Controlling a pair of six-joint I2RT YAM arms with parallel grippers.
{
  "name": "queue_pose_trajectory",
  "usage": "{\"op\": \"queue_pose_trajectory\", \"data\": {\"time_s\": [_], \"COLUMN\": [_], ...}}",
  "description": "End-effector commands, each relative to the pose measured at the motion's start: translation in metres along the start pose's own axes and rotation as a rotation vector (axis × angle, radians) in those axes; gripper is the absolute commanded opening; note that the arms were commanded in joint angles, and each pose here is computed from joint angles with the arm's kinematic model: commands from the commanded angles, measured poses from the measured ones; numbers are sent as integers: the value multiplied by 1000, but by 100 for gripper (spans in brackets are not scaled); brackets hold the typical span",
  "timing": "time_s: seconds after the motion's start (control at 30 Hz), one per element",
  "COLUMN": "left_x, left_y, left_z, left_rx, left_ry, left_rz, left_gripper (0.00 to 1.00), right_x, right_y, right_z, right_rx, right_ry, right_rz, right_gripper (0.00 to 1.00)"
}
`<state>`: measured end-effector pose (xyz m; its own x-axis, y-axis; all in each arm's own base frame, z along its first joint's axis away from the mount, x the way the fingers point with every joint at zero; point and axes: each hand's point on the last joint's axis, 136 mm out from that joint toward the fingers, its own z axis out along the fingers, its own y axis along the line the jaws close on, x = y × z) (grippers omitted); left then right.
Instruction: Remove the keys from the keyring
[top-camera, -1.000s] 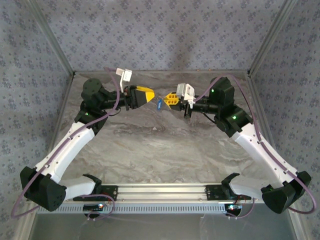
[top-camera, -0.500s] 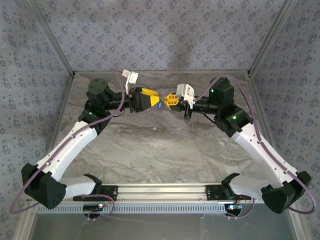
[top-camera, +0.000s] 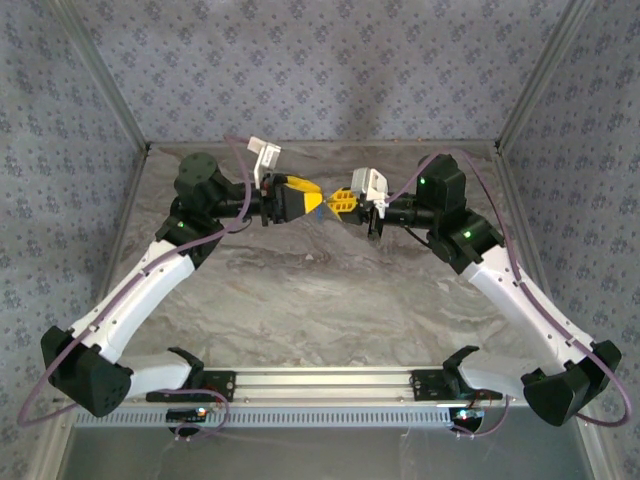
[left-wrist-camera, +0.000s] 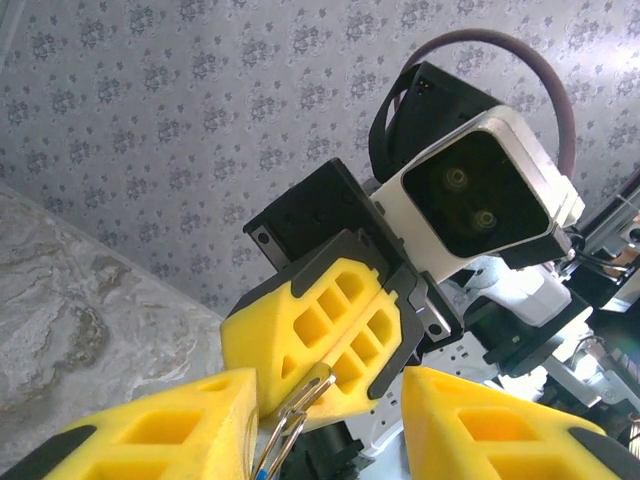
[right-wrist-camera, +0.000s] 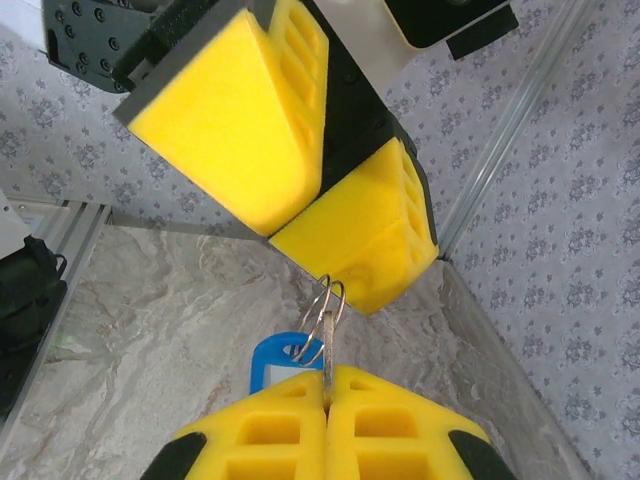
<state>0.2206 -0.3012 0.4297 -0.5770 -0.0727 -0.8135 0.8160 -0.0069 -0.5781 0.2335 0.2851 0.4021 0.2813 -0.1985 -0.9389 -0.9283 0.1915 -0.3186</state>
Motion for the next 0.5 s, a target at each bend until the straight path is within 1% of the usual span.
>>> {"op": "queue_pose_trajectory", "data": {"time_s": [0.0, 0.13, 0.23, 0.33, 0.47], "left_x": [-3, -1, 0, -1, -5], "left_y": [-13, -11, -8, -8, -7], "left_z": [-2, -3, -4, -6, -10], "left_rx": [16, 1, -11, -17, -29], "left_ry": [4, 7, 6, -3, -25], "left_rz": [50, 51, 47, 51, 53], "left_gripper": [42, 40, 35, 26, 17], "right_x": [-11, -12, -13, -14, -14], "right_y": [0, -1, -1, -1, -2], "right_z": [-2, -3, -4, -4, -5], "right_rx": [-9, -6, -4, -3, -1], "right_ry": [-20, -21, -22, -25, -25], "right_rz": [9, 10, 8, 6, 6], "right_gripper": [0, 0, 0, 0, 0]}}
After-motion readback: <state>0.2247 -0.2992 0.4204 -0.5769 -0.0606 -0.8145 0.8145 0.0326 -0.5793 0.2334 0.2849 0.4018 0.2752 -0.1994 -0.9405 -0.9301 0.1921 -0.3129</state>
